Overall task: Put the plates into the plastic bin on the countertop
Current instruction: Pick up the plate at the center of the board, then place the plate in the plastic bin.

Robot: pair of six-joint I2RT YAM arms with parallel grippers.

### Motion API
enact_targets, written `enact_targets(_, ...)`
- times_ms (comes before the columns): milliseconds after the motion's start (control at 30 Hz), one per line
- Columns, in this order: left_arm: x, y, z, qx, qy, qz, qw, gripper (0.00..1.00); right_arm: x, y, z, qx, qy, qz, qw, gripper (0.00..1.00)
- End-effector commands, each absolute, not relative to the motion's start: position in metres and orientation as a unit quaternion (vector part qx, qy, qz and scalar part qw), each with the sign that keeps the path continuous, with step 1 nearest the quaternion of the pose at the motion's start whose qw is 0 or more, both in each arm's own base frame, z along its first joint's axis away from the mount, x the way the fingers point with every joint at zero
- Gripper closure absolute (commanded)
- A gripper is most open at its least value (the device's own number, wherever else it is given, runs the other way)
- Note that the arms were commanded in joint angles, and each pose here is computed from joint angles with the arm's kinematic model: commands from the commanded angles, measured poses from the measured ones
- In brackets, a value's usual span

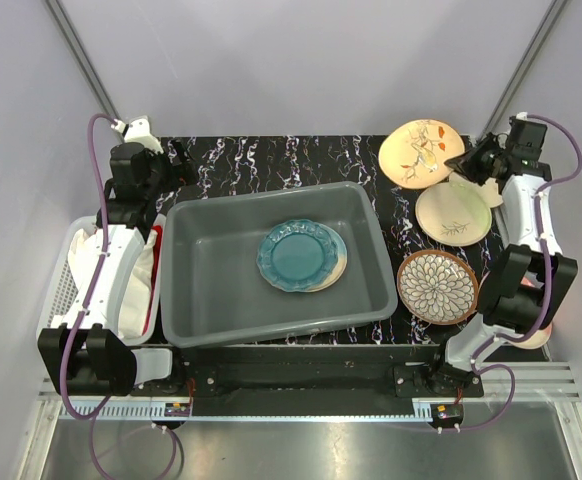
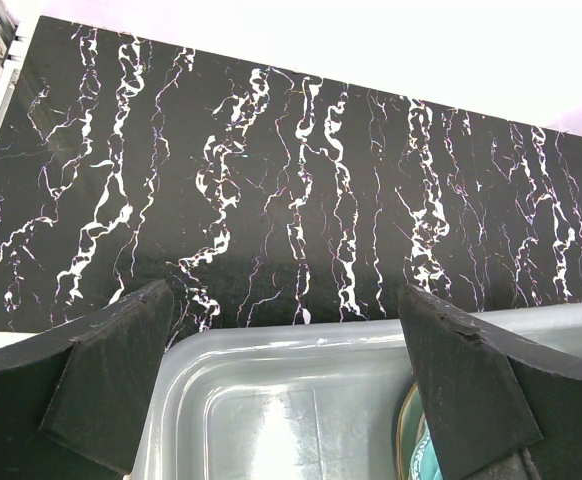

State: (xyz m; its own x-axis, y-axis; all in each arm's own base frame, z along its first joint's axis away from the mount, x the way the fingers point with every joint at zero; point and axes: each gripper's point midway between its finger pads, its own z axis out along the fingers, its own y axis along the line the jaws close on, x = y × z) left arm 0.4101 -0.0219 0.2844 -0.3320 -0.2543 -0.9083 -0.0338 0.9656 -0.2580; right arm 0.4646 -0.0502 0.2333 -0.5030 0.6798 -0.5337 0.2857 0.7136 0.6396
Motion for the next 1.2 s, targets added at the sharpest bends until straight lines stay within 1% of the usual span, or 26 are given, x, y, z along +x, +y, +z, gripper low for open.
enact_targets(0, 0.418, -0.023, 0.313, -0.085, 0.783, -0.110, 0.607, 0.01, 0.463, 0.017, 0.328, 0.170, 0.787, 0.355, 0.474, 1.00)
enact_targets(200, 0.418, -0.024, 0.315, -0.084, 0.782, -0.111, 0.608, 0.01, 0.445, 0.107, 0.332, 0.098, 0.786, 0.435, 0.427, 1.00)
enact_targets(367, 0.418, -0.026, 0.314, -0.083, 0.782, -0.115, 0.607, 0.01, 0.414, 0.167, 0.342, 0.040, 0.782, 0.491, 0.381, 1.00)
enact_targets(467, 0.418, -0.026, 0.314, -0.084, 0.781, -0.118, 0.608, 0.01, 0.393, 0.184, 0.321, 0.025, 0.797, 0.500, 0.337, 1.00)
enact_targets(567, 0.417, -0.027, 0.314, -0.084, 0.780, -0.121, 0.608, 0.01, 0.369, 0.197, 0.284, 0.007, 0.832, 0.471, 0.291, 1.00)
enact_targets(600, 0.416, -0.027, 0.314, -0.084, 0.780, -0.122, 0.608, 0.01, 0.359, 0.206, 0.271, -0.027, 0.844, 0.453, 0.285, 1.00)
enact_targets(633, 0.415, -0.027, 0.314, -0.084, 0.780, -0.121, 0.608, 0.01, 0.351, 0.206, 0.254, -0.023, 0.863, 0.433, 0.259, 1.00)
enact_targets(733, 0.413, -0.027, 0.312, -0.085, 0.781, -0.121, 0.607, 0.01, 0.333, 0.215, 0.227, -0.045, 0.882, 0.412, 0.224, 1.00)
enact_targets(967, 0.410, -0.027, 0.312, -0.085, 0.780, -0.124, 0.608, 0.01, 0.317, 0.225, 0.186, -0.070, 0.904, 0.380, 0.182, 1.00)
enact_targets(1167, 0.408, -0.027, 0.313, -0.086, 0.779, -0.123, 0.609, 0.01, 0.317, 0.229, 0.161, -0.077, 0.916, 0.358, 0.162, 1.00)
